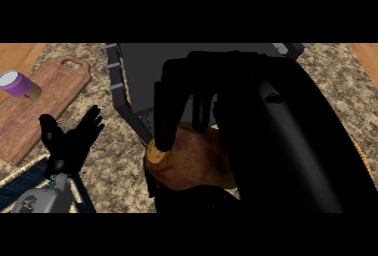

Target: Pick the sweet potato from the placemat and place it in the tiered shelf

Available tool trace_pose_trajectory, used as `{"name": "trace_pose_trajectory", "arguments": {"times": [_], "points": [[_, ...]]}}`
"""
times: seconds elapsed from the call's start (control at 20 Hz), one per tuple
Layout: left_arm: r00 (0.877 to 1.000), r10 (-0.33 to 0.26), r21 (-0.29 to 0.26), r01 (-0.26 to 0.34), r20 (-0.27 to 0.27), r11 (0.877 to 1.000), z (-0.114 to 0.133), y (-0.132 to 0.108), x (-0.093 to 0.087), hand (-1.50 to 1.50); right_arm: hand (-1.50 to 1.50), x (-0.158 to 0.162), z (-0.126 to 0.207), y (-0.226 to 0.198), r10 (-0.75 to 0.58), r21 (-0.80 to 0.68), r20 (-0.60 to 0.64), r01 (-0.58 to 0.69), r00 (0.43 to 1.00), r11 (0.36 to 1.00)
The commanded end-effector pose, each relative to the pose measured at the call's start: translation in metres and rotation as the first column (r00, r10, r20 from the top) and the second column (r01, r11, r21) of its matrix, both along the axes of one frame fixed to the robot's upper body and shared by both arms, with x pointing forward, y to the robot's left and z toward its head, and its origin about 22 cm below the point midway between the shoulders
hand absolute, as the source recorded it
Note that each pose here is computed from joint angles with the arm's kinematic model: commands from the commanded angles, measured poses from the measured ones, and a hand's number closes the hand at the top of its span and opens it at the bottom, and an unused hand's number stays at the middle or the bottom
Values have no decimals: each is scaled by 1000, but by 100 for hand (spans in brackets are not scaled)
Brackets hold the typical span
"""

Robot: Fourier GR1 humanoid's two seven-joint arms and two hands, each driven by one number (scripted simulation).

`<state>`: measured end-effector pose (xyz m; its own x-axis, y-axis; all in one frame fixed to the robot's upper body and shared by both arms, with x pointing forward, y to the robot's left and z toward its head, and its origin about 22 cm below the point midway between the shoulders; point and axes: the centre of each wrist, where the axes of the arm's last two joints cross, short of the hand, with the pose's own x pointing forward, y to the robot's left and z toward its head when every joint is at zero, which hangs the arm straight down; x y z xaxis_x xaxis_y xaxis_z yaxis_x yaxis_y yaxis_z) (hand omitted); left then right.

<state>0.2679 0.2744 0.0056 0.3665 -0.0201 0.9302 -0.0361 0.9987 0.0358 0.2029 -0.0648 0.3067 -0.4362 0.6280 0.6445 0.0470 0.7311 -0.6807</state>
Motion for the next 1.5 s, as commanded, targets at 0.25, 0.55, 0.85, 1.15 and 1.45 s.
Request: {"name": "trace_pose_trajectory", "arguments": {"times": [0.25, 0.55, 0.85, 1.15, 1.45], "points": [[996, 53, 18, -52, -73, 998, -27, 6, -17, 0, 150, 52, 54, 6, -72, -106, -116, 60, 991, 993], [997, 39, 14, -38, -70, 999, -24, 14, -6, 0, 150, 96, 58, 6, -63, -178, -108, 43, 992, 983], [997, 30, 3, -30, -74, 1000, -30, 25, -17, 0, 150, 129, 34, 9, -79, -228, -122, 49, 989, 972], [996, 35, 5, -35, -83, 999, -41, 15, -17, 0, 150, 155, 14, 9, -89, -208, -79, 71, 993, 975], [997, 35, 16, -34, -73, 999, -11, 13, -15, 0, 150, 165, -2, 3, -65, -160, -71, 53, 995, 986]]}}
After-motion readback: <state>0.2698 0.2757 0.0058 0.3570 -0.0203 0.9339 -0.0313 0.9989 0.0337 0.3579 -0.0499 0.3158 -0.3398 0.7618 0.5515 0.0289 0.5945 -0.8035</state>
